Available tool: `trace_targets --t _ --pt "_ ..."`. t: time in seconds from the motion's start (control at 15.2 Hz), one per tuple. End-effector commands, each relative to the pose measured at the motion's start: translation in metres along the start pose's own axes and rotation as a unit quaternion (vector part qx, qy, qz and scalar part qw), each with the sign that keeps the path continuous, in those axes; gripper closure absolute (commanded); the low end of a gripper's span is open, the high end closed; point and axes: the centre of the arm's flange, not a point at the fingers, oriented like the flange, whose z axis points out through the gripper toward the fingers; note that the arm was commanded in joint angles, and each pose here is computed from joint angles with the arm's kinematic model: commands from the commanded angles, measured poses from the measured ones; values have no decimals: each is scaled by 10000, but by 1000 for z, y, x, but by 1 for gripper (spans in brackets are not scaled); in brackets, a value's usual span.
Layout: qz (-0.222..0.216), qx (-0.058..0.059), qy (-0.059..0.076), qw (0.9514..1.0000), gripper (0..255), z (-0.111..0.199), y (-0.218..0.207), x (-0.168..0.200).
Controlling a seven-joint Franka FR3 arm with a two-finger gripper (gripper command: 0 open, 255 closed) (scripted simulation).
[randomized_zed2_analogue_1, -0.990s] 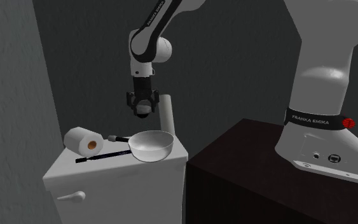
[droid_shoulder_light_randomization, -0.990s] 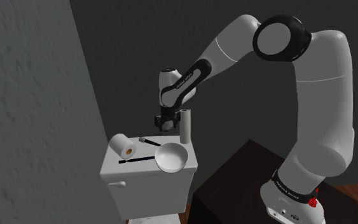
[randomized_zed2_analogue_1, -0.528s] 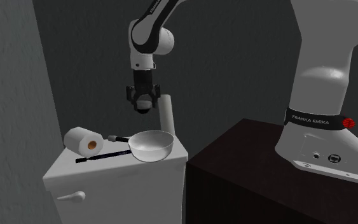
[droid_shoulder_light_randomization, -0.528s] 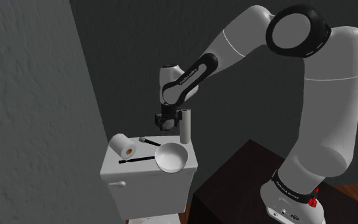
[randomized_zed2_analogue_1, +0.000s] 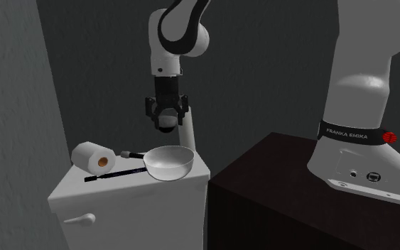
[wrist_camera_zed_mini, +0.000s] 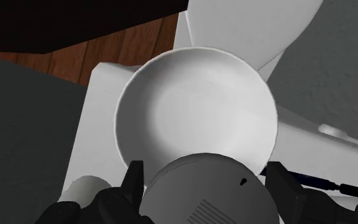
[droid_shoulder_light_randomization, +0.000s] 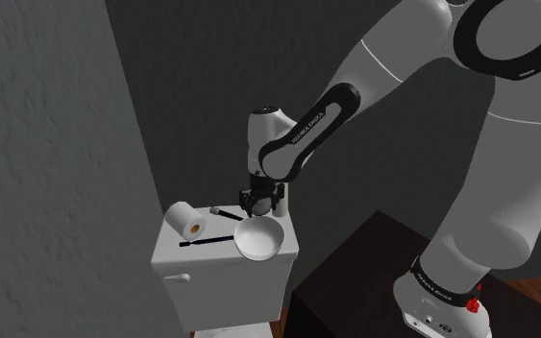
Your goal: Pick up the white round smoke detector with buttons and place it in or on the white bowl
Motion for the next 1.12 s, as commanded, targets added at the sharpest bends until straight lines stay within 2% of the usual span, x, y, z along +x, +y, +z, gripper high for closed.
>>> trace_targets --t 0.0,1.06 --pt "5 -1 3 10000 255 -1 -3 -22" --pt "5 -2 3 10000 255 79 -3 -19"
